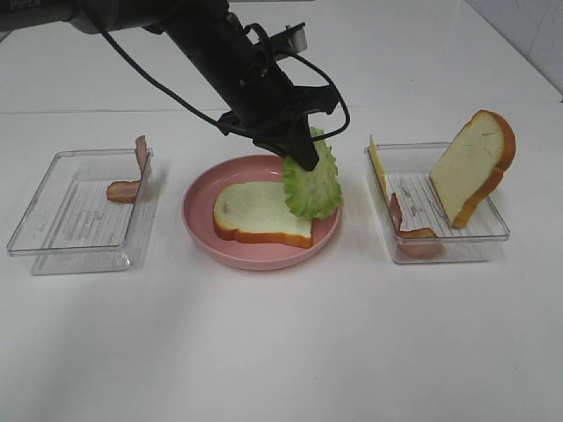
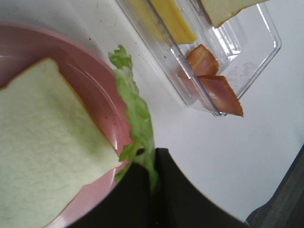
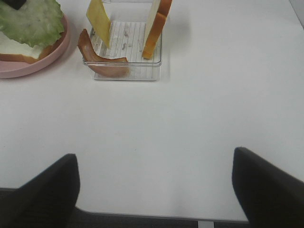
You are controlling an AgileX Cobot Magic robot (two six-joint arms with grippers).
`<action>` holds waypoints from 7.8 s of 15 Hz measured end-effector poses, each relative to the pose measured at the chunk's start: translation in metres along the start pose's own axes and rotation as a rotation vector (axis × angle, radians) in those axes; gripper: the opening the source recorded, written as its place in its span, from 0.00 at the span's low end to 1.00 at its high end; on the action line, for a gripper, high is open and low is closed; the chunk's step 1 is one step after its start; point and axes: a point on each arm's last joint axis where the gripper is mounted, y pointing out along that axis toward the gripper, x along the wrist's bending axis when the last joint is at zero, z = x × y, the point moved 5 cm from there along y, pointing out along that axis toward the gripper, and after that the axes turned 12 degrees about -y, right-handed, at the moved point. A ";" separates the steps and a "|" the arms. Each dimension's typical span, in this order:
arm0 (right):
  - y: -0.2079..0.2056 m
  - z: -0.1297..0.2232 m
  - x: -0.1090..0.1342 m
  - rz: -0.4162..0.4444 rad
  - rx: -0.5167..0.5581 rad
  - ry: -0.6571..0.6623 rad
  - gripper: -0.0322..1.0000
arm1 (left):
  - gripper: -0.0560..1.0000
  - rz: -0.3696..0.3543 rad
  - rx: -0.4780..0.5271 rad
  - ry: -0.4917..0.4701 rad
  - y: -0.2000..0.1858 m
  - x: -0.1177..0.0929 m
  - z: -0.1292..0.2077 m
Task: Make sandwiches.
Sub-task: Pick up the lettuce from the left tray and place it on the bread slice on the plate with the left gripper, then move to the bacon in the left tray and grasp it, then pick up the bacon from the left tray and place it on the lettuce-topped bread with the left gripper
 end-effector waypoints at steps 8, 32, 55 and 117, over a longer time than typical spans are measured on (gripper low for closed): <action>0.000 0.000 0.000 0.000 0.000 0.000 0.85 | 0.05 -0.243 0.050 0.054 0.010 0.043 0.004; 0.000 0.000 0.000 0.000 0.000 0.000 0.85 | 0.99 -0.536 -0.144 0.115 -0.117 0.029 -0.012; 0.000 0.000 0.000 0.000 0.000 0.000 0.85 | 0.85 -0.512 -0.082 -0.302 -0.081 0.170 -0.012; 0.000 0.000 0.000 -0.001 0.000 0.000 0.85 | 0.05 -0.444 -0.059 -0.022 -0.007 0.048 0.002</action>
